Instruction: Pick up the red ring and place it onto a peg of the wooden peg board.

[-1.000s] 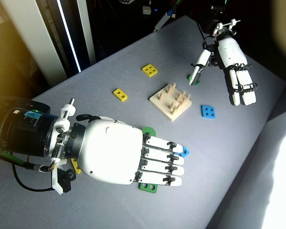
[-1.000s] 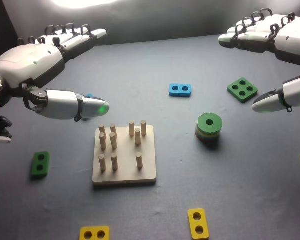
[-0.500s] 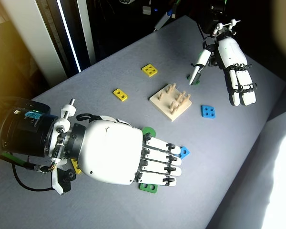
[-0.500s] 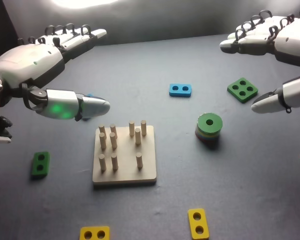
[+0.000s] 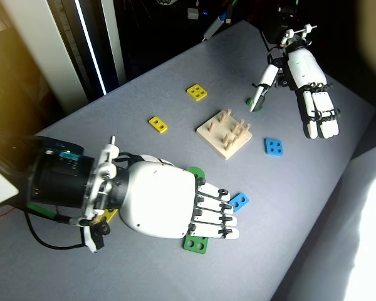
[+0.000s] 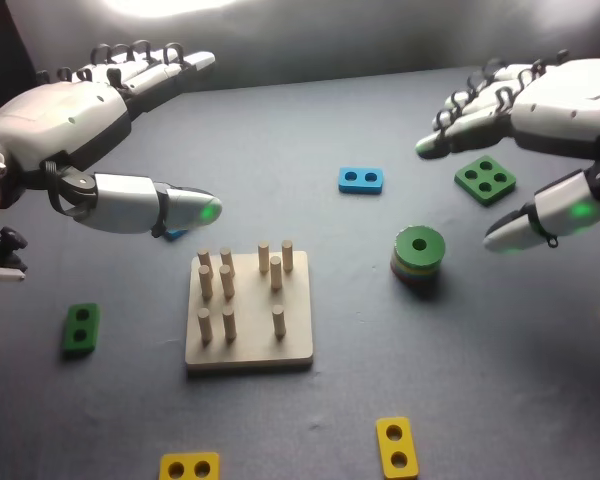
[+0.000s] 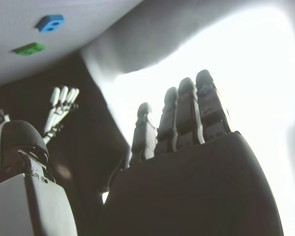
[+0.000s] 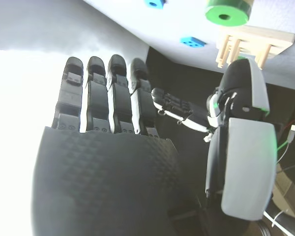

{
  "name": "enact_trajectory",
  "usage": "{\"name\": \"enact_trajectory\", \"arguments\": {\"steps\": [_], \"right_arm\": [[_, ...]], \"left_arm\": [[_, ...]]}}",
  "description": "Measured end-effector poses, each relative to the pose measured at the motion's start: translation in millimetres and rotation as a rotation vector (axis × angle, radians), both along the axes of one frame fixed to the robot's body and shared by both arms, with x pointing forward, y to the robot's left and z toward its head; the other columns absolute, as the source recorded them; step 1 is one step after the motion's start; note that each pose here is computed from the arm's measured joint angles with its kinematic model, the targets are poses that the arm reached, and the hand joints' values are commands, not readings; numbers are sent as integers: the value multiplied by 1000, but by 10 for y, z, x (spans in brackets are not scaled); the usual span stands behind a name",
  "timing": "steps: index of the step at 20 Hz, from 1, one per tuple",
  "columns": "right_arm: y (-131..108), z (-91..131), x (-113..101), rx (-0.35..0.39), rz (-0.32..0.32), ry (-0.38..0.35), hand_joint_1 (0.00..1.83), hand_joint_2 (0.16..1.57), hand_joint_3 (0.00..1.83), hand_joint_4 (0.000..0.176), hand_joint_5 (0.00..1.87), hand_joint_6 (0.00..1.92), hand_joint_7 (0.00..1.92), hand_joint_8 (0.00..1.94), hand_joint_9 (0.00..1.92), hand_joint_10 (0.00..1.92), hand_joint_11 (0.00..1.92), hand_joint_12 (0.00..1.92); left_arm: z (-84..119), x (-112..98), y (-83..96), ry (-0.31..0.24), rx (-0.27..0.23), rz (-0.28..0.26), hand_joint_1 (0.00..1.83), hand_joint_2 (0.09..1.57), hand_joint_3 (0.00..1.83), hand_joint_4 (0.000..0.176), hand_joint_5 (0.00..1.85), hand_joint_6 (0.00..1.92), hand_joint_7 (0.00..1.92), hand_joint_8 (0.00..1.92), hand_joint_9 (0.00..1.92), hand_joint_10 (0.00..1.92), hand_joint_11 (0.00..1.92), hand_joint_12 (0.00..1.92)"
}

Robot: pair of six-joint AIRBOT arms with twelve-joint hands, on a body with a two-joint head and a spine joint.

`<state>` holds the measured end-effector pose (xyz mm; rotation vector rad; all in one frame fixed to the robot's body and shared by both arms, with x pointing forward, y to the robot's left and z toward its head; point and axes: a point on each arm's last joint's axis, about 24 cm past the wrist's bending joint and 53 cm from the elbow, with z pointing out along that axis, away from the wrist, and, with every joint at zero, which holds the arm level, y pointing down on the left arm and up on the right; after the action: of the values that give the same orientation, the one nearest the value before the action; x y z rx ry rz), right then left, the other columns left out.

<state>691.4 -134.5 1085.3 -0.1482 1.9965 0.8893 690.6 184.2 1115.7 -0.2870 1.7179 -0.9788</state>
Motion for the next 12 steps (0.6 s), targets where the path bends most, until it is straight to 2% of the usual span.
{"name": "enact_trajectory", "arguments": {"steps": [1, 2, 3, 4, 5, 6, 7, 8, 9, 10, 11, 12], "right_arm": [[11, -33, 4, -9, 1, 4, 787, 962, 3, 82, 362, 0, 269, 0, 192, 10, 0, 700], [25, -66, 16, -14, 2, 8, 743, 963, 1, 67, 362, 2, 283, 3, 252, 31, 0, 943], [34, -88, 33, -7, -2, 19, 743, 957, 0, 52, 374, 7, 288, 3, 250, 29, 0, 1005], [36, -103, 48, -2, -6, 26, 732, 949, 0, 50, 375, 3, 265, 4, 221, 13, 0, 916], [49, -116, 48, -5, -3, 27, 732, 947, 0, 55, 377, 2, 234, 13, 233, 15, 0, 1038], [79, -140, 39, -10, 4, 28, 754, 948, 0, 52, 385, 3, 235, 10, 245, 19, 0, 1163], [106, -161, 40, -12, 8, 30, 759, 953, 1, 56, 371, 7, 222, 2, 188, 21, 0, 1038], [120, -175, 45, -14, 10, 30, 759, 953, 1, 56, 371, 7, 222, 2, 188, 21, 0, 1038], [139, -204, 64, -16, 8, 33, 757, 951, 1, 57, 374, 6, 206, 7, 166, 13, 0, 889], [146, -237, 89, -19, 3, 37, 808, 937, 0, 17, 415, 13, 235, 9, 173, 12, 0, 777], [148, -263, 112, -21, -3, 41, 808, 932, 0, 28, 405, 5, 217, 2, 157, 3, 0, 734], [141, -289, 142, -21, -12, 47, 799, 940, 2, 26, 387, 0, 201, 0, 149, 0, 0, 726]], "left_arm": [[0, 0, -1, 0, 0, 0, 480, 963, 3, 176, 24, 3, 0, 0, 0, 0, 0, 0], [-1, 0, -1, 0, 0, 0, 494, 967, 4, 176, 22, 1, 0, 0, 0, 0, 0, 0], [3, 2, -4, 1, 0, 0, 488, 974, 7, 176, 21, 0, 0, 0, 0, 0, 0, 0], [11, 6, -5, -1, -2, 0, 486, 976, 6, 175, 24, 2, 0, 0, 0, 0, 0, 0], [19, 8, -9, -2, -3, 0, 506, 979, 6, 173, 27, 3, 0, 0, 0, 0, 0, 0], [26, 11, -11, -4, -5, 0, 504, 975, 4, 175, 24, 1, 0, 0, 0, 0, 0, 0], [29, 12, -11, -5, -5, 0, 495, 974, 3, 171, 29, 3, 0, 0, 0, 0, 0, 0], [26, 11, -15, -4, -5, -1, 495, 974, 3, 171, 29, 3, 0, 0, 0, 0, 0, 0], [24, 9, -17, -4, -4, -2, 500, 975, 3, 175, 25, 1, 0, 0, 0, 0, 0, 0], [24, 9, -18, -4, -3, -3, 489, 969, 0, 176, 20, 1, 0, 0, 0, 0, 0, 0], [24, 9, -17, -4, -3, -2, 488, 967, 0, 176, 22, 2, 0, 0, 0, 0, 0, 0], [30, 16, -14, -5, -4, -1, 480, 965, 0, 176, 20, 1, 0, 0, 0, 0, 0, 0]]}}
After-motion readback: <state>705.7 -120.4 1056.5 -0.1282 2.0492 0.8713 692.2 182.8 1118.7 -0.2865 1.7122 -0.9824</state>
